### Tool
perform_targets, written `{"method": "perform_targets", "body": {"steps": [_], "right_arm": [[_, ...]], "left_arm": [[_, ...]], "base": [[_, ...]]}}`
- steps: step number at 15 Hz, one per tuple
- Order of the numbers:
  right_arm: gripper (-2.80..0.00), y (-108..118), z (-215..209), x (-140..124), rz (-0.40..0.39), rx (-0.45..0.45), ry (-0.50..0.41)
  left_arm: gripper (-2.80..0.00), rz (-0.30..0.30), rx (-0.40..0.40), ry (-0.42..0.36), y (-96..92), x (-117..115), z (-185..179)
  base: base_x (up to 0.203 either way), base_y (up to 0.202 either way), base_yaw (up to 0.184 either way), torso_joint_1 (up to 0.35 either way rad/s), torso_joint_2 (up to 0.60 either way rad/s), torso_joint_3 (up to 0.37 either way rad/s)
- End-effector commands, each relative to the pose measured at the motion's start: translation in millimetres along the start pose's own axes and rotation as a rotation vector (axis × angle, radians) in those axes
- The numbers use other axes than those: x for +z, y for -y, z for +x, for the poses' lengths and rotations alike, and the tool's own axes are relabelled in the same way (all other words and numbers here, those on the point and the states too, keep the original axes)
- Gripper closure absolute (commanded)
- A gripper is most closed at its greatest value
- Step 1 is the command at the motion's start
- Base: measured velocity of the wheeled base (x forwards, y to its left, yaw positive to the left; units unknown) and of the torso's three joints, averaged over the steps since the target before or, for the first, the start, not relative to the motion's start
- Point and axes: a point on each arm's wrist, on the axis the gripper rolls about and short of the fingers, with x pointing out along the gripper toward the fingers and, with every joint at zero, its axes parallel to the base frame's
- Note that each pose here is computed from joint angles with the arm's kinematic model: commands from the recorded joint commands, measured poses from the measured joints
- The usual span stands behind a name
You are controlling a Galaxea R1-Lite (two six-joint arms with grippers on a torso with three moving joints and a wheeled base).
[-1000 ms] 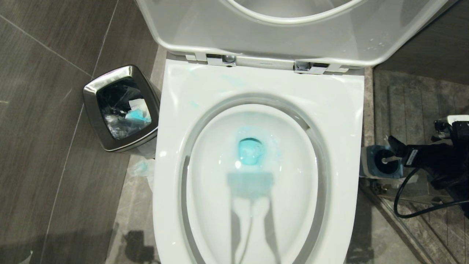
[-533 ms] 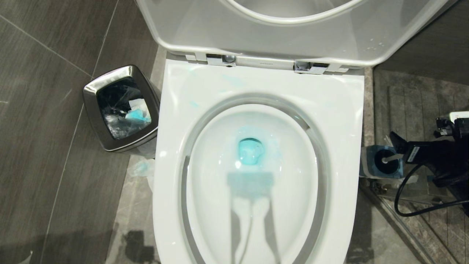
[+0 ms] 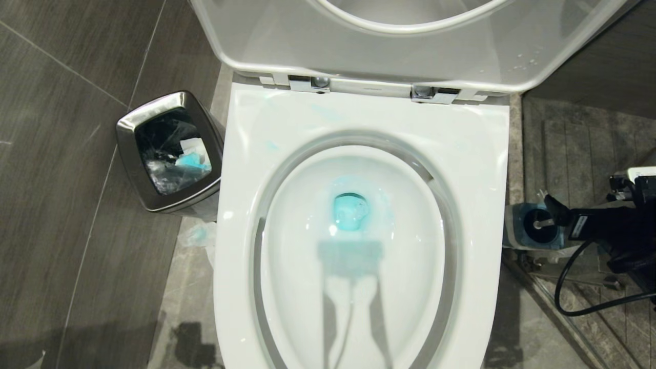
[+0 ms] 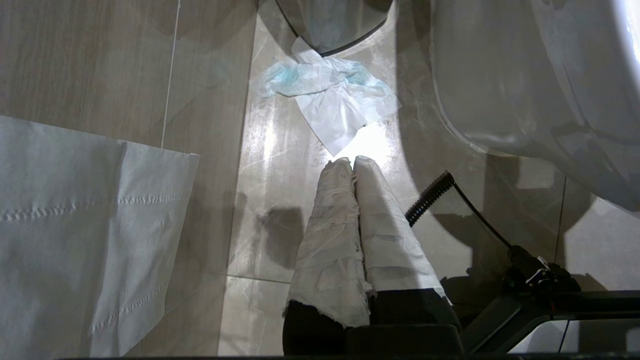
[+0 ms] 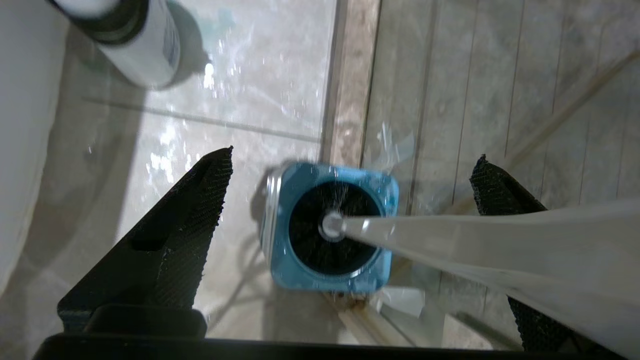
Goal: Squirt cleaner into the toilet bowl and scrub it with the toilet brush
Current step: Scrub the toilet bowl
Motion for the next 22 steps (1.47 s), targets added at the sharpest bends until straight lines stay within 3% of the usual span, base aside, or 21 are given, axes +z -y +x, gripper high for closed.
{"method": "perform_targets", "body": {"steps": [1, 15, 19, 22], "right_arm": [[0.0, 0.3, -0.8, 1.9, 0.003, -0.003, 0.021], [0.0, 0.5, -1.0, 3.4, 0.016, -0.006, 0.046], [0.0, 0.9, -1.8, 6.8, 0.017, -0.005, 0.079], [0.0, 2.0, -9.7, 19.9, 0.018, 0.05, 0.139]], "left_arm": [[0.0, 0.0, 0.001, -0.002, 0.0, -0.4, 0.1], [0.0, 0.0, 0.001, -0.002, 0.0, -0.4, 0.1], [0.0, 0.0, 0.001, -0.002, 0.0, -0.4, 0.1], [0.0, 0.0, 0.001, -0.002, 0.0, -0.4, 0.1]], "base": [[0.0, 0.0, 0.0, 0.0, 0.0, 0.0], [0.0, 0.0, 0.0, 0.0, 0.0, 0.0], [0.0, 0.0, 0.0, 0.0, 0.0, 0.0], [0.0, 0.0, 0.0, 0.0, 0.0, 0.0]]}}
